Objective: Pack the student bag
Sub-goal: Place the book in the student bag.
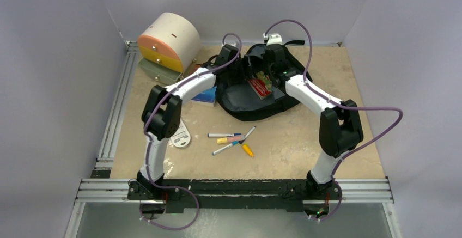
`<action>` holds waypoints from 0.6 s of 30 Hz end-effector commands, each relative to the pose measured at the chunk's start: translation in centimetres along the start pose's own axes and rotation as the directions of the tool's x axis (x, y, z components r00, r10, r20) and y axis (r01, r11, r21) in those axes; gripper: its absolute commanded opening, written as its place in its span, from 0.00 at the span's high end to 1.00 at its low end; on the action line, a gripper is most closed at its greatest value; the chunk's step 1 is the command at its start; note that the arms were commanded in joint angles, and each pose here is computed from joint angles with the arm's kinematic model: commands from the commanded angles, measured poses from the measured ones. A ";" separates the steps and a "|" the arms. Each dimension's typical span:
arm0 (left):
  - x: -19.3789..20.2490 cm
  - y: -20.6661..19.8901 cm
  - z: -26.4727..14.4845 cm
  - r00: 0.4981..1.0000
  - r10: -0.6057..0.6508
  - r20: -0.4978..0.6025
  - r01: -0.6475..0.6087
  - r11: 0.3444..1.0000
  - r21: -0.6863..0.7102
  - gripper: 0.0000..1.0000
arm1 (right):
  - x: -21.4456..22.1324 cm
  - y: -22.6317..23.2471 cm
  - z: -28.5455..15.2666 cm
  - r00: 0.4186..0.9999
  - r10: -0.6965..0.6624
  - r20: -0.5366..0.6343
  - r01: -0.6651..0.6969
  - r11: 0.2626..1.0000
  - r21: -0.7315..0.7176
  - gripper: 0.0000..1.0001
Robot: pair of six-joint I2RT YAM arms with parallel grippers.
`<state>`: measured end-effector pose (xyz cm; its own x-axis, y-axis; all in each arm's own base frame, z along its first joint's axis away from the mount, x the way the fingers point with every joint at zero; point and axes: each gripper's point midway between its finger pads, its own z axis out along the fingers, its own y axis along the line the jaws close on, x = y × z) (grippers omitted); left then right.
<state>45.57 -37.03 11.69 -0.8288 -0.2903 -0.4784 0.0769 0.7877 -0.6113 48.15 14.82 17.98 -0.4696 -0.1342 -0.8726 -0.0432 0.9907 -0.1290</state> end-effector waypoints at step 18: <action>-5.7 6.0 -17.1 0.924 0.257 0.283 -0.213 0.961 -0.175 0.22 | -4.3 -11.1 -1.2 0.986 0.097 0.136 -0.130 0.956 0.264 1.00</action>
<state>40.73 -25.04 21.31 -0.6505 -0.2438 -0.7193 0.1991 0.8592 -0.4713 49.28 5.98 18.27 -0.4716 -0.0694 -0.8791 0.1711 0.9708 -0.1684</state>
